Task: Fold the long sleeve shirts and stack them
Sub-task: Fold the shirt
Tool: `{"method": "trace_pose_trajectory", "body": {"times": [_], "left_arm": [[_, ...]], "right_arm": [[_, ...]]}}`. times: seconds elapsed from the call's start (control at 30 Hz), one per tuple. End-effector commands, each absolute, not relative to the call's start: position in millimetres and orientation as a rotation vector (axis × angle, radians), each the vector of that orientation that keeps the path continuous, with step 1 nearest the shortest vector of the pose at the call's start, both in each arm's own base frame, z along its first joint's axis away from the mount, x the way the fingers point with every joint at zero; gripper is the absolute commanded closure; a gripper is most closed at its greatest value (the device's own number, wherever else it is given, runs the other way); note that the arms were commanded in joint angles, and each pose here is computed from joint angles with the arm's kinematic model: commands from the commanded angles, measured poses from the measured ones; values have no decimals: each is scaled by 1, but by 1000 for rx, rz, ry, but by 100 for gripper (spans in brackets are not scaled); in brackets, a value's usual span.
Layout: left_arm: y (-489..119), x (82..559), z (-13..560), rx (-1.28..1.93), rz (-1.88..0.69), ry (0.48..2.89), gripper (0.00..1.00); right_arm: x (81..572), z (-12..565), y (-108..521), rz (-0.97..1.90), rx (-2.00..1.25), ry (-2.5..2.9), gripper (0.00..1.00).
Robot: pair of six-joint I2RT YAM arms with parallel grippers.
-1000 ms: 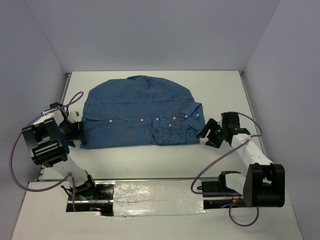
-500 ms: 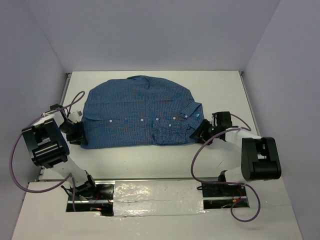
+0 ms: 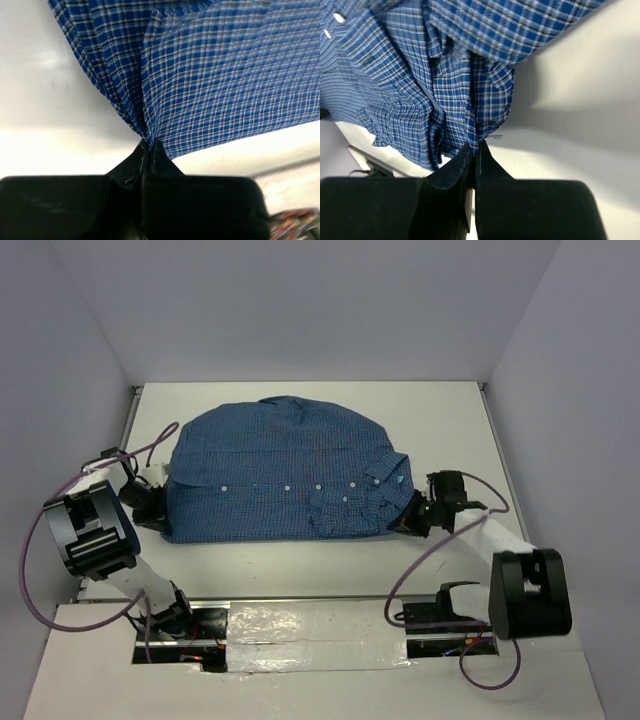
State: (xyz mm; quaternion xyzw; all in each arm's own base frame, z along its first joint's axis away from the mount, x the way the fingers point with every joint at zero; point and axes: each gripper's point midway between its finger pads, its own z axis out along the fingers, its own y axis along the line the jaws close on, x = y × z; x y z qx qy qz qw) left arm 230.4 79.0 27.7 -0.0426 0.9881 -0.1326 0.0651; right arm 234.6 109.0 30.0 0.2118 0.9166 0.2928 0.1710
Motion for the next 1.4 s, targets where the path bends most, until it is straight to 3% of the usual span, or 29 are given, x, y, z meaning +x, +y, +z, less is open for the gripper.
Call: {"method": "trace_pose_trajectory", "body": {"times": [0.0,0.17,0.23,0.27,0.33,0.37,0.47,0.53,0.57,0.67,0.83,0.9,1.13,1.37], "left_arm": [[87,197,60,170,-331,3064,100],[70,159,69,329,-420,3105,100],[64,147,65,341,-447,3127,100],[64,145,64,342,-440,3130,97],[63,142,60,339,-431,3129,71],[63,142,60,334,-427,3130,55],[70,153,71,317,-388,3108,44],[75,170,86,291,-373,3055,42],[87,198,108,288,-292,2968,36],[102,273,161,218,-221,2714,35],[107,374,178,57,-294,2536,36],[103,399,168,1,-353,2530,36],[94,478,112,1,-386,2517,26],[63,519,79,108,-325,2466,24]], "right_arm": [[188,28,94,682,629,2720,100],[156,49,103,747,744,2687,100],[146,48,99,718,774,2692,93],[144,47,98,708,797,2689,69],[143,47,97,699,828,2674,48],[145,48,97,703,833,2667,41],[159,68,96,699,823,2612,23],[179,98,87,643,784,2533,22],[188,110,85,619,737,2513,22],[230,175,87,610,563,2390,25],[297,208,121,572,269,2395,52],[326,234,143,632,171,2341,52],[397,212,206,820,83,2352,51],[404,163,232,807,40,2476,51]]}}
